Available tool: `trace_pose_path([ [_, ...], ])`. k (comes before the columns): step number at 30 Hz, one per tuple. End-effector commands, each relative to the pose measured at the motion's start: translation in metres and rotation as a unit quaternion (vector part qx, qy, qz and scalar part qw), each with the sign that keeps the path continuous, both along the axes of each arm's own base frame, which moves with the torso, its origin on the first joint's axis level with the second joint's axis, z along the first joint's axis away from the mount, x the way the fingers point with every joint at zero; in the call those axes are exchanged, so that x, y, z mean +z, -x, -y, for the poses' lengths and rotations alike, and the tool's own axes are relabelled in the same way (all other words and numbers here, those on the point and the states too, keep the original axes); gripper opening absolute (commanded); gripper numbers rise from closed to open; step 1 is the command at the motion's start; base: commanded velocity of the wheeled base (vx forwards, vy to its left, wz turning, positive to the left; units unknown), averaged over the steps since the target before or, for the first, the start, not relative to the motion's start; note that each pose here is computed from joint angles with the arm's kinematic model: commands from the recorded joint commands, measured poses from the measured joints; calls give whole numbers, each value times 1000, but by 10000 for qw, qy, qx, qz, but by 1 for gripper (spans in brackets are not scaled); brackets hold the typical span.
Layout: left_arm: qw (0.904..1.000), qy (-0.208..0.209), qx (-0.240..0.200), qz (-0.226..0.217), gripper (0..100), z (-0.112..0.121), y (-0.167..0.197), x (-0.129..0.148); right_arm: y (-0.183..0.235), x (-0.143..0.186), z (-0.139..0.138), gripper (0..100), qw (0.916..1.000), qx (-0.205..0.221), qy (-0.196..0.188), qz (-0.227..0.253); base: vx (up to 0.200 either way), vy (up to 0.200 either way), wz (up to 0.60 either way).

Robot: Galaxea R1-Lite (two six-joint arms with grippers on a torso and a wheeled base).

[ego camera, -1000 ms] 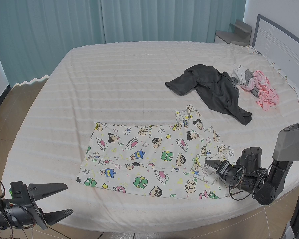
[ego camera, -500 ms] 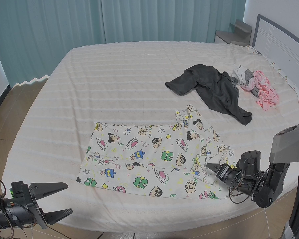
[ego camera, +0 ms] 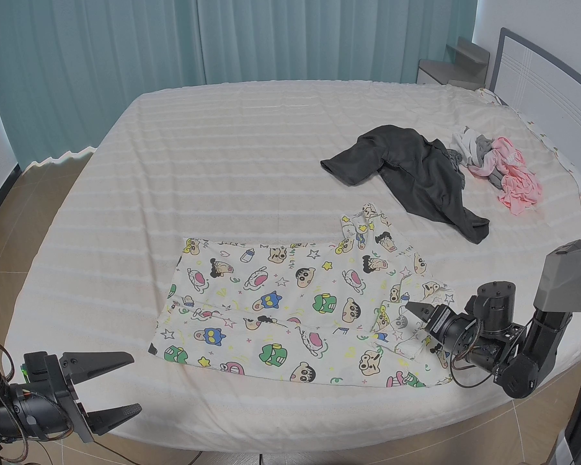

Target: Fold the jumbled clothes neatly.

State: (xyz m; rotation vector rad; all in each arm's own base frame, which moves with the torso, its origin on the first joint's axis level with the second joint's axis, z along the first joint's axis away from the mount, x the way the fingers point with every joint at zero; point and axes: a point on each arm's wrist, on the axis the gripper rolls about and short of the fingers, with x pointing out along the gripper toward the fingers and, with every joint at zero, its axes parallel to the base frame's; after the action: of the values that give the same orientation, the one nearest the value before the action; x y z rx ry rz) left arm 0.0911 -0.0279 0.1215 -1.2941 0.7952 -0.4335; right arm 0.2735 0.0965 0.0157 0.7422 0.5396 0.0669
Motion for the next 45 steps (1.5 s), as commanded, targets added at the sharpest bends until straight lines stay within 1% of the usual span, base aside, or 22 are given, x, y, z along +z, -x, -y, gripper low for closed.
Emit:
trace_pose_path([
  [1,10000,-4,0,-34,100,0,-1,-1,-13,-12,-4,100,10000,-16,-8,-49,0,0,0],
  [5,10000,-4,7,-34,100,0,-1,-1,-18,-22,-6,100,9999,-5,29,-134,0,0,0],
  [13,10000,-4,23,-34,100,0,-1,-1,-20,-28,-3,100,9997,-46,53,-223,0,0,0],
  [14,10000,-4,23,-34,100,0,-1,-1,-19,-29,-3,0,9997,-46,58,-238,0,0,0],
  [20,10000,-7,53,-56,100,-1,-2,-1,-16,-29,0,0,9994,-80,107,-311,0,0,0],
  [27,10000,-2,69,-42,100,-1,-2,0,-18,-23,3,0,9996,-119,106,-216,0,0,0],
  [28,9999,-2,108,-42,100,-2,-2,0,-17,-15,2,0,9998,-108,94,-108,0,0,0],
  [30,9999,-1,123,-34,100,-2,-3,0,-16,-7,3,0,9999,-108,101,-74,0,0,0],
  [32,9999,4,133,-39,100,-2,-3,0,-15,4,3,0,9998,-97,123,-76,0,0,0],
  [33,9999,4,133,-39,100,-2,-3,0,-15,4,3,0,9998,-97,123,-76,0,0,0],
  [34,9999,9,127,-45,100,-2,-3,0,-15,15,3,0,9998,-89,131,-98,0,0,0],
  [37,9999,9,135,-45,100,-2,-3,0,-20,29,1,0,9998,-83,130,-106,0,0,0],
  [39,9999,8,135,-52,100,-2,-2,0,-20,30,1,0,9998,-76,127,-107,0,0,0],
  [40,9999,9,135,-45,100,-2,-3,0,-28,45,-2,0,9998,-55,124,-132,0,0,0],
  [45,9999,8,135,-52,100,-2,-3,0,-47,64,-9,0,9992,-5,179,-364,0,0,0],
])
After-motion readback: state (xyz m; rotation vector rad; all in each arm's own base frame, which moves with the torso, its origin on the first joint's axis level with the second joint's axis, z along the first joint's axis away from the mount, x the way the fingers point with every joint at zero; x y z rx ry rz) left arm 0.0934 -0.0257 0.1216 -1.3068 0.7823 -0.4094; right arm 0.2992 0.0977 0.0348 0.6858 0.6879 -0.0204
